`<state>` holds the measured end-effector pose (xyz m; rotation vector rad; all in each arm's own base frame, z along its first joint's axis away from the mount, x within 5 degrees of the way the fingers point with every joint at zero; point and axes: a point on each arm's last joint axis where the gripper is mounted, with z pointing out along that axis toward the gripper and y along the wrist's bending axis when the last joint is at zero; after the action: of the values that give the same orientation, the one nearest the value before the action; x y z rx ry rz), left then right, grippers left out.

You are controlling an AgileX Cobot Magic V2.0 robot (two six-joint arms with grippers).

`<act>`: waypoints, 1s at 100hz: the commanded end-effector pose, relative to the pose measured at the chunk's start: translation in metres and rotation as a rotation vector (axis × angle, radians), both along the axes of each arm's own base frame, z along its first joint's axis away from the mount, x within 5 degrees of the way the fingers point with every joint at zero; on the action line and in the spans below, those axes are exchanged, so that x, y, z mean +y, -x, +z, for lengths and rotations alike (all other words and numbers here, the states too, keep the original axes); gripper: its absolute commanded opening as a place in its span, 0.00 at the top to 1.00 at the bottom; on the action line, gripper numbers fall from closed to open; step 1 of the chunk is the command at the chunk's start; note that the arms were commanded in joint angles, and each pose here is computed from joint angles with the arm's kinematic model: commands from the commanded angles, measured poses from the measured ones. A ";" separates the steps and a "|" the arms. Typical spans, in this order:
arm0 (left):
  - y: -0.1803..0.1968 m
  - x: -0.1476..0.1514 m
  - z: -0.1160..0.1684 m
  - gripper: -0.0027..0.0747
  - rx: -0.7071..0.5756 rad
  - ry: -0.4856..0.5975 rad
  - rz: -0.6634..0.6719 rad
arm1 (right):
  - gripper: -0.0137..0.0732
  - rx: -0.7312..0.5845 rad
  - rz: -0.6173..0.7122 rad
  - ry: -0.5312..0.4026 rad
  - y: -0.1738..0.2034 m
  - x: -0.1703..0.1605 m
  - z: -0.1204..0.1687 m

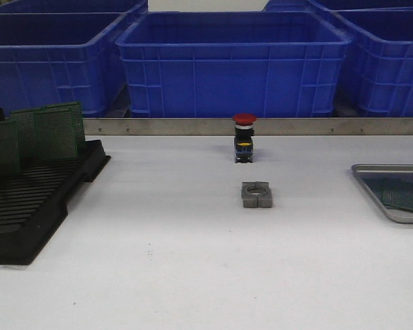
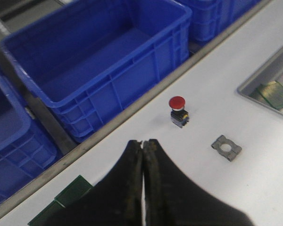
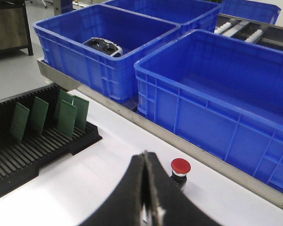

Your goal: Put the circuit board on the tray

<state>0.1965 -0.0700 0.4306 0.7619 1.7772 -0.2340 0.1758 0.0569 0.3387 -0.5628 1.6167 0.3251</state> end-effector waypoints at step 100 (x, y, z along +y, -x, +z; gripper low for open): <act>0.163 0.044 -0.109 0.99 -0.425 0.240 0.177 | 0.97 -0.360 -0.193 -0.045 0.118 -0.028 -0.034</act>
<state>0.0333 -0.0293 0.3093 0.5073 1.4247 -0.1497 0.0589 0.0274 0.2959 -0.4048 1.3241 0.0747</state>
